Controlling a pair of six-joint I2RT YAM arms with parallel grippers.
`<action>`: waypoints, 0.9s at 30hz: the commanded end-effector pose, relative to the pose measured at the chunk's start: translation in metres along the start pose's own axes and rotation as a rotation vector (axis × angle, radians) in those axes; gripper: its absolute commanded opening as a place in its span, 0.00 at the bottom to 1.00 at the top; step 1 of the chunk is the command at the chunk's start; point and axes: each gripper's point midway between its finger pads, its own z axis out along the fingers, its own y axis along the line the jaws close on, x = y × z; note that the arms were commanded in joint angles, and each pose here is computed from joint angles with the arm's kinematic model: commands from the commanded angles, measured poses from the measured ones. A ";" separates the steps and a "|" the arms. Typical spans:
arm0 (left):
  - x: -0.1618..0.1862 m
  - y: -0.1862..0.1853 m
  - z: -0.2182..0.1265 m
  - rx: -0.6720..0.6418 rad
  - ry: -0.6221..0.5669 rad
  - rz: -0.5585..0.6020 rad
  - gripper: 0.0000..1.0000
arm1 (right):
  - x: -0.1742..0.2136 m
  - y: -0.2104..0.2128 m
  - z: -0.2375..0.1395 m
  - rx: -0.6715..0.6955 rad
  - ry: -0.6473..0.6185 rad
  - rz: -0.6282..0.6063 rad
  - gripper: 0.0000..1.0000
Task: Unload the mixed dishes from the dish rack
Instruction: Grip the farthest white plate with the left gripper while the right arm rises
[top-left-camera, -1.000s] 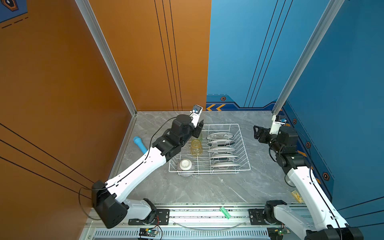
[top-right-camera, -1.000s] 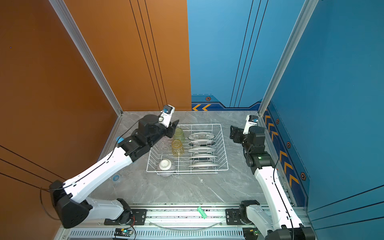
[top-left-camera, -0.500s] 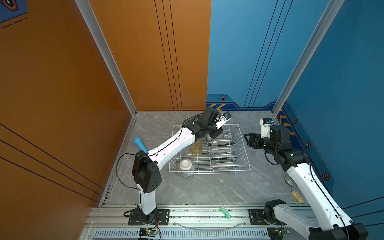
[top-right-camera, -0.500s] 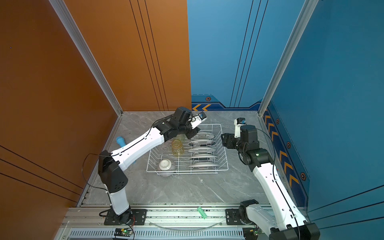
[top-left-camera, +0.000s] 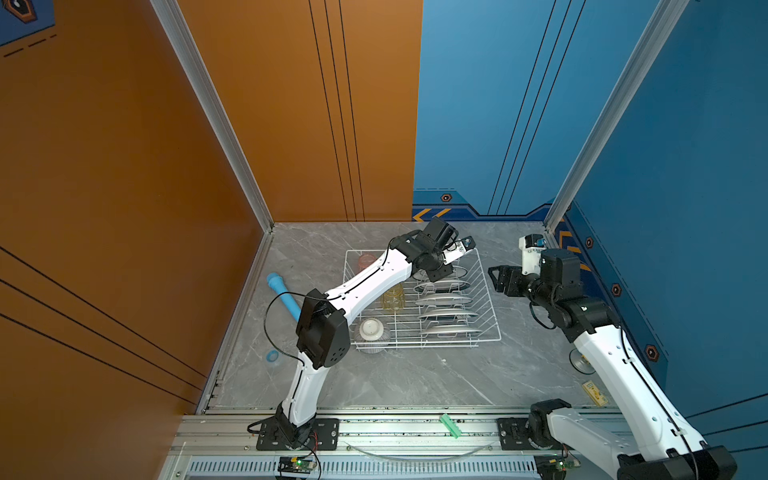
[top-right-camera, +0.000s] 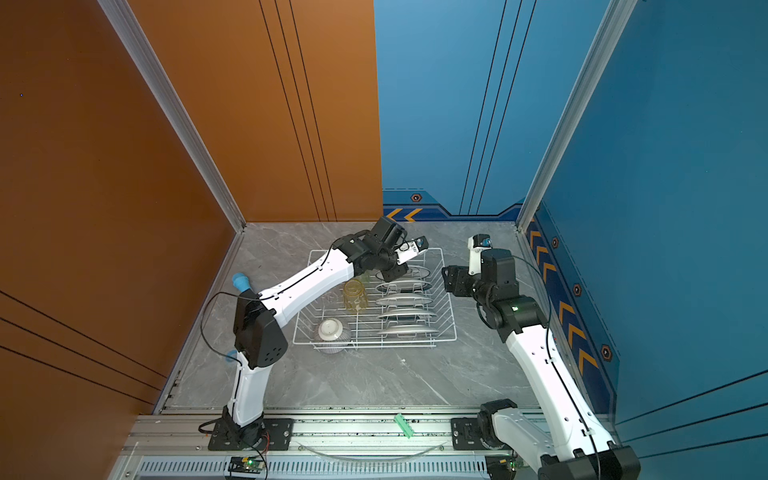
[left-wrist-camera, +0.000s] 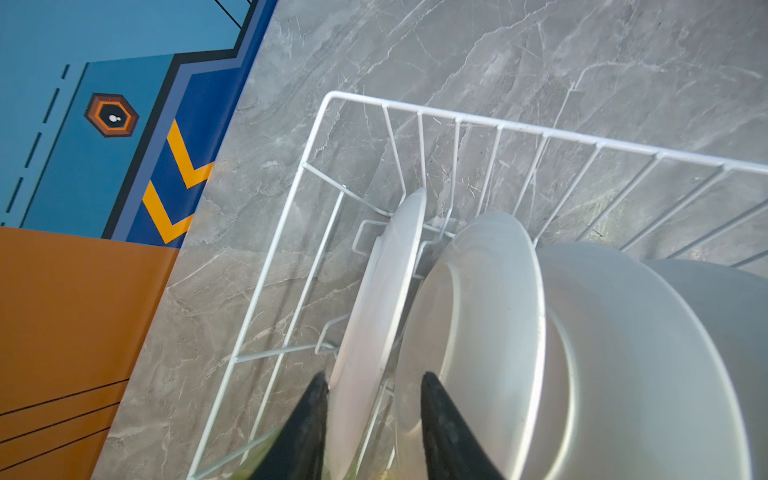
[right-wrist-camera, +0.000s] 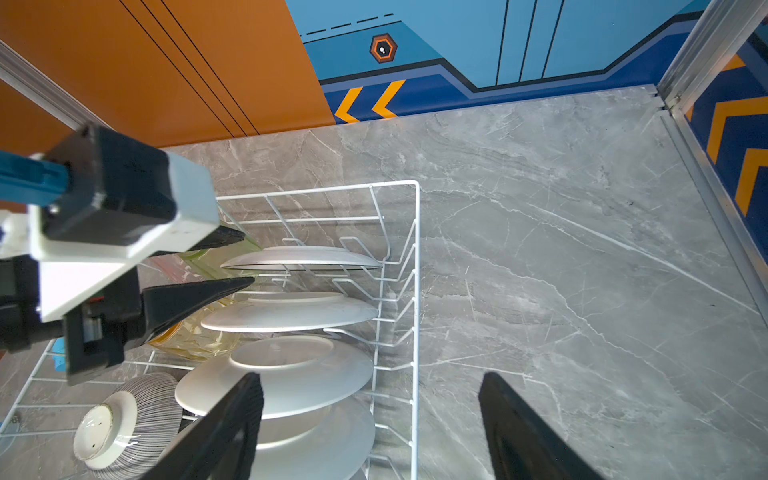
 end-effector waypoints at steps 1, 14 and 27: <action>0.001 0.004 0.002 0.000 0.020 0.016 0.38 | -0.006 0.001 -0.005 0.007 -0.015 -0.021 0.81; 0.014 0.022 0.028 -0.061 0.093 0.042 0.34 | -0.007 0.000 -0.007 0.005 -0.028 -0.020 0.81; 0.018 0.030 0.040 -0.146 0.156 0.119 0.19 | -0.010 0.001 -0.012 -0.005 -0.042 -0.013 0.81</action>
